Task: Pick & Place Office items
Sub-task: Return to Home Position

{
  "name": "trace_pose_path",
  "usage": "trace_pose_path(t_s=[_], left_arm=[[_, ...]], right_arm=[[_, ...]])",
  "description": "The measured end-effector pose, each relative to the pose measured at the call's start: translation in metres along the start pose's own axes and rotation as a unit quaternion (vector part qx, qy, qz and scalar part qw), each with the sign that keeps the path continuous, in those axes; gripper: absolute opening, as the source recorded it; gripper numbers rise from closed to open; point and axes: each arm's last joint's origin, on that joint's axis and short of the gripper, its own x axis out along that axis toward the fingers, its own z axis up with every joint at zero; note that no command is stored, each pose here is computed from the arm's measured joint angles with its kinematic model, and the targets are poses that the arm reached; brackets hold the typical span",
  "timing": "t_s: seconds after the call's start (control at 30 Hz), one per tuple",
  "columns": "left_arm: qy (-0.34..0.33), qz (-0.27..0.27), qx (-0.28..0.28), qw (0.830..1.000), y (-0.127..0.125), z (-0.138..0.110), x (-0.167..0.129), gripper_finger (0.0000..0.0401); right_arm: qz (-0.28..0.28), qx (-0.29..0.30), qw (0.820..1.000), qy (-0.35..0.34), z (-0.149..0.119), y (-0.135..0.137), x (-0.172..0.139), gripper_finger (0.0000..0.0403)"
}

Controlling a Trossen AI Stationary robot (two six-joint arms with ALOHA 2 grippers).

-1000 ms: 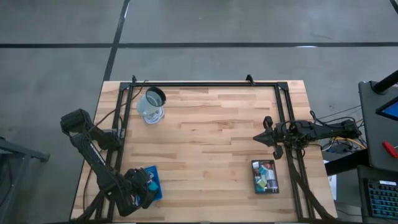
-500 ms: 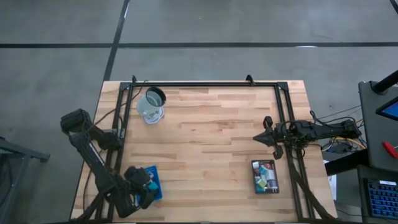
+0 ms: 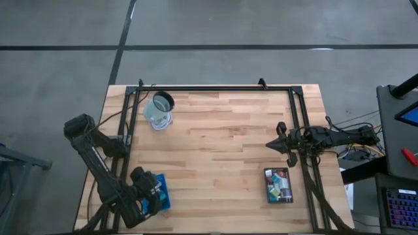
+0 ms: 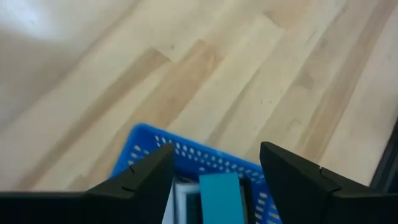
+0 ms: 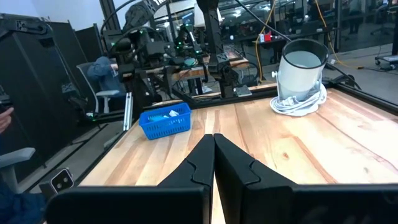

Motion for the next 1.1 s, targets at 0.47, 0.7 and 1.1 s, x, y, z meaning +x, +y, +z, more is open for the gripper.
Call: trace_pose_path(t_s=[0.47,0.7,1.1], left_arm=[[-0.228,0.057,0.125,0.964,-0.003,0.057,-0.022,0.0240],[-0.274,0.063,0.162,0.946,0.002,0.090,-0.025,0.0174],[-0.285,0.041,0.246,0.925,0.018,0.140,0.016,0.0006]], right_arm=[[0.000,0.000,1.000,0.000,0.000,0.000,0.000,0.0008],[0.000,0.000,1.000,0.000,0.000,0.000,0.000,0.0008],[0.000,0.000,1.000,0.000,0.000,0.000,0.000,0.0008]])
